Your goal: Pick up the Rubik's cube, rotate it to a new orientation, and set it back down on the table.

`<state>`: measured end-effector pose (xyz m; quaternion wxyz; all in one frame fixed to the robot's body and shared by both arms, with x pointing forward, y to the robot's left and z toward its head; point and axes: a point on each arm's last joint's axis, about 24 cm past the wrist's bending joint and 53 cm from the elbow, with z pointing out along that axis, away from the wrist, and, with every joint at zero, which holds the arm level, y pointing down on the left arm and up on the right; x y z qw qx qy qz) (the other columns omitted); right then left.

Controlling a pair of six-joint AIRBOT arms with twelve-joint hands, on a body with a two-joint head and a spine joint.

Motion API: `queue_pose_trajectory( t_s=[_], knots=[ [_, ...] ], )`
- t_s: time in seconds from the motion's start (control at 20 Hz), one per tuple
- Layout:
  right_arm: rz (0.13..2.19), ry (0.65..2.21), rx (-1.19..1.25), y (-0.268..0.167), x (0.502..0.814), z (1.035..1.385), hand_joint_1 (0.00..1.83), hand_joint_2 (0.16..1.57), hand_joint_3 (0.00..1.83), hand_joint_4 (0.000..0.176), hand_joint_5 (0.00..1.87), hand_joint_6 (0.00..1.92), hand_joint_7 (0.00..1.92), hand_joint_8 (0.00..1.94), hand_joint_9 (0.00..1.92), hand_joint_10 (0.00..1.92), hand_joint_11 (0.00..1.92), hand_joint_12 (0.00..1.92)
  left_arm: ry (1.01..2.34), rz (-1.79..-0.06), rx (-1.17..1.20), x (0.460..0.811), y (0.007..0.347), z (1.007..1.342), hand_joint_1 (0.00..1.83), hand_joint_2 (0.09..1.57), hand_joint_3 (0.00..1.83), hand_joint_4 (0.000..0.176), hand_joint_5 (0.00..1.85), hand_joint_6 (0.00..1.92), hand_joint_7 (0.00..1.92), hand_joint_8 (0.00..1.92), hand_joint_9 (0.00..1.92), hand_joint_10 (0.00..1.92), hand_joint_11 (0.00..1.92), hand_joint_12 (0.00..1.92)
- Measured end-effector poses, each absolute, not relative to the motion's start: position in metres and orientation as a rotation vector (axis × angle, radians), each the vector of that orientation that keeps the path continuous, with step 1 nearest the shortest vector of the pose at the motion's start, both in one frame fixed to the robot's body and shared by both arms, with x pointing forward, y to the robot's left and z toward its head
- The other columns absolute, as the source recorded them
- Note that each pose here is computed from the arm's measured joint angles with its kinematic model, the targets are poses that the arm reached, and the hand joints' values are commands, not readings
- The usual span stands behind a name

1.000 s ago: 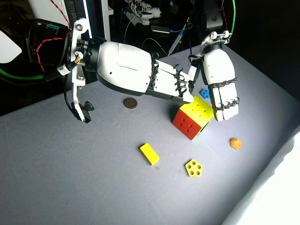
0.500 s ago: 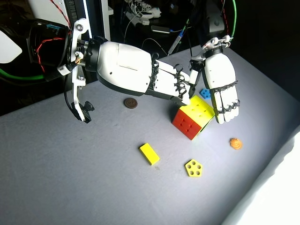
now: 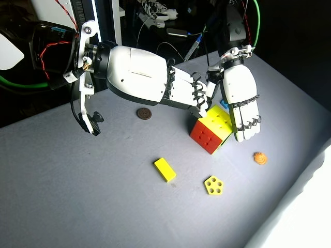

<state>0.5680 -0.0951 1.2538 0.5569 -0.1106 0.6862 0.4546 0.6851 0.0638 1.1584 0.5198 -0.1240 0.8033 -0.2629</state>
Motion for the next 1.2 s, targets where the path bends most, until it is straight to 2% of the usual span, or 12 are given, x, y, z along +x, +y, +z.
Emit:
queue_pose_trajectory(
  t_s=[0.15, 0.35, 0.6, 0.75, 0.8, 0.95, 1.2],
  knots=[
    [1.074, 1.620, -0.262, -0.095, 0.568, 1.254, 0.16, 1.27, 0.00, 0.000, 0.07, 0.01, 0.17, 0.01, 0.19, 0.01, 0.00, 0.47, 1.926, -0.615, -0.307, 0.689, 0.067, 1.157, 0.91, 0.96, 0.00, 0.000, 0.00, 0.00, 0.00, 0.00, 0.00, 0.00, 0.00, 0.00],
    [1.074, 1.619, -0.266, -0.094, 0.567, 1.254, 0.14, 1.27, 0.00, 0.000, 0.07, 0.01, 0.17, 0.00, 0.21, 0.02, 0.00, 0.57, 1.932, -0.614, -0.314, 0.690, 0.065, 1.155, 0.92, 0.96, 0.00, 0.000, 0.00, 0.00, 0.00, 0.00, 0.00, 0.00, 0.00, 0.00],
    [1.075, 1.619, -0.266, -0.094, 0.567, 1.254, 0.13, 1.27, 0.00, 0.000, 0.08, 0.00, 0.15, 0.00, 0.20, 0.01, 0.00, 0.49, 1.939, -0.616, -0.314, 0.691, 0.062, 1.151, 0.96, 0.95, 0.00, 0.000, 0.00, 0.00, 0.00, 0.00, 0.00, 0.00, 0.00, 0.00],
    [1.074, 1.620, -0.266, -0.094, 0.567, 1.253, 0.14, 1.26, 0.00, 0.000, 0.08, 0.01, 0.17, 0.01, 0.21, 0.01, 0.00, 0.48, 1.942, -0.614, -0.313, 0.691, 0.061, 1.150, 0.97, 0.94, 0.00, 0.000, 0.00, 0.00, 0.00, 0.00, 0.00, 0.00, 0.00, 0.00],
    [1.074, 1.620, -0.267, -0.094, 0.567, 1.253, 0.15, 1.26, 0.00, 0.000, 0.10, 0.01, 0.18, 0.01, 0.22, 0.02, 0.00, 0.53, 1.944, -0.613, -0.311, 0.691, 0.060, 1.148, 0.97, 0.94, 0.00, 0.000, 0.00, 0.00, 0.00, 0.00, 0.00, 0.00, 0.00, 0.00],
    [1.075, 1.620, -0.270, -0.092, 0.565, 1.253, 0.16, 1.26, 0.00, 0.000, 0.07, 0.00, 0.15, 0.00, 0.19, 0.00, 0.00, 0.42, 1.951, -0.613, -0.306, 0.690, 0.058, 1.145, 0.95, 0.96, 0.00, 0.000, 0.00, 0.00, 0.00, 0.00, 0.00, 0.00, 0.00, 0.00],
    [1.076, 1.620, -0.271, -0.092, 0.565, 1.253, 0.16, 1.28, 0.00, 0.000, 0.06, 0.00, 0.14, 0.00, 0.17, 0.00, 0.00, 0.36, 1.950, -0.610, -0.306, 0.691, 0.055, 1.144, 0.96, 0.96, 0.00, 0.000, 0.00, 0.00, 0.00, 0.00, 0.00, 0.00, 0.00, 0.00]
  ],
)
